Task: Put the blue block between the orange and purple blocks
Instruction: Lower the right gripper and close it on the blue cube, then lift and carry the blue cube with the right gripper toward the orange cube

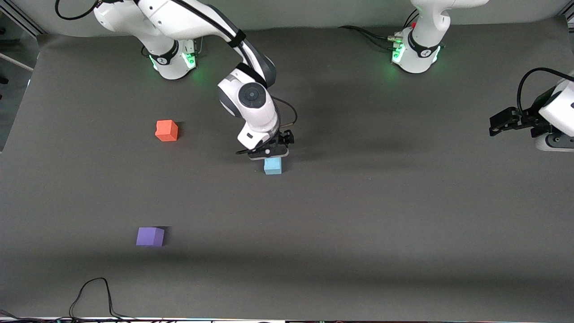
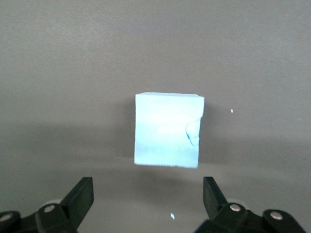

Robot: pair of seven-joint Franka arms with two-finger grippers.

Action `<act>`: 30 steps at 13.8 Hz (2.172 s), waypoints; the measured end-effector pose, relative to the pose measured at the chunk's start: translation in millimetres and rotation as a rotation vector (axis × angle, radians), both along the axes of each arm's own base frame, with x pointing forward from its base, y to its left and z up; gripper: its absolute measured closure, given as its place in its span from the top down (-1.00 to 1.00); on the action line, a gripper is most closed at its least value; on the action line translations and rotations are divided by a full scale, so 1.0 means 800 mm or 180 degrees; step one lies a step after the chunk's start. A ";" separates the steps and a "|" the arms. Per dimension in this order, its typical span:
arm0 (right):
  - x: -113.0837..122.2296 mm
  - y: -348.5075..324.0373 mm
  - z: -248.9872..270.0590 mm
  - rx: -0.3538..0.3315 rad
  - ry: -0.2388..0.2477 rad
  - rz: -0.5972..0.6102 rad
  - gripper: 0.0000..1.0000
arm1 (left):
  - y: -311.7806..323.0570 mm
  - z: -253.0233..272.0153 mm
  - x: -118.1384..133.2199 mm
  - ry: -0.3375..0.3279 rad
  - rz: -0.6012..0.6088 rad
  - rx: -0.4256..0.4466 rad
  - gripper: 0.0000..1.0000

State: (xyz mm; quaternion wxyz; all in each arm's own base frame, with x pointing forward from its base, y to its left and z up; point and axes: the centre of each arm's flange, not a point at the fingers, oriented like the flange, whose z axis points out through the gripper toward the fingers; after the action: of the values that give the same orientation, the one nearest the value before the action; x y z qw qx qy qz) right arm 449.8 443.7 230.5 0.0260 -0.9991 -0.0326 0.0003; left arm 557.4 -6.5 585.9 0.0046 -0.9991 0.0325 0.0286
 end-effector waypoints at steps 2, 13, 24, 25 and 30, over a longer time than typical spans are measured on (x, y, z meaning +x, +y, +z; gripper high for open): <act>0.005 -0.004 -0.023 -0.0032 -0.0074 0.0082 1.00 | -0.001 -0.001 0.000 0.0004 -0.0003 -0.0002 1.00; 0.027 -0.014 -0.051 0.0013 -0.0177 0.0050 0.13 | 0.001 -0.005 -0.001 0.0025 0.0002 -0.0001 1.00; 0.103 -0.098 0.306 -0.0041 0.0269 -0.0016 0.07 | 0.004 -0.004 -0.001 0.0022 0.0017 0.0001 1.00; 0.103 -0.118 0.336 -0.0039 0.0281 -0.0022 0.07 | 0.004 -0.004 -0.001 0.0022 0.0017 0.0001 1.00; 0.123 -0.191 0.382 -0.0063 0.0363 0.0024 0.07 | 0.004 -0.004 0.000 0.0022 0.0018 0.0001 1.00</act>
State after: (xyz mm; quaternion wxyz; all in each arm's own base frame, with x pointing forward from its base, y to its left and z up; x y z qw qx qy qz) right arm 547.8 290.7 536.4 0.0178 -0.9976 -0.0348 0.0576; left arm 557.0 -3.1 582.5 0.0045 -0.9990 0.0297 0.0320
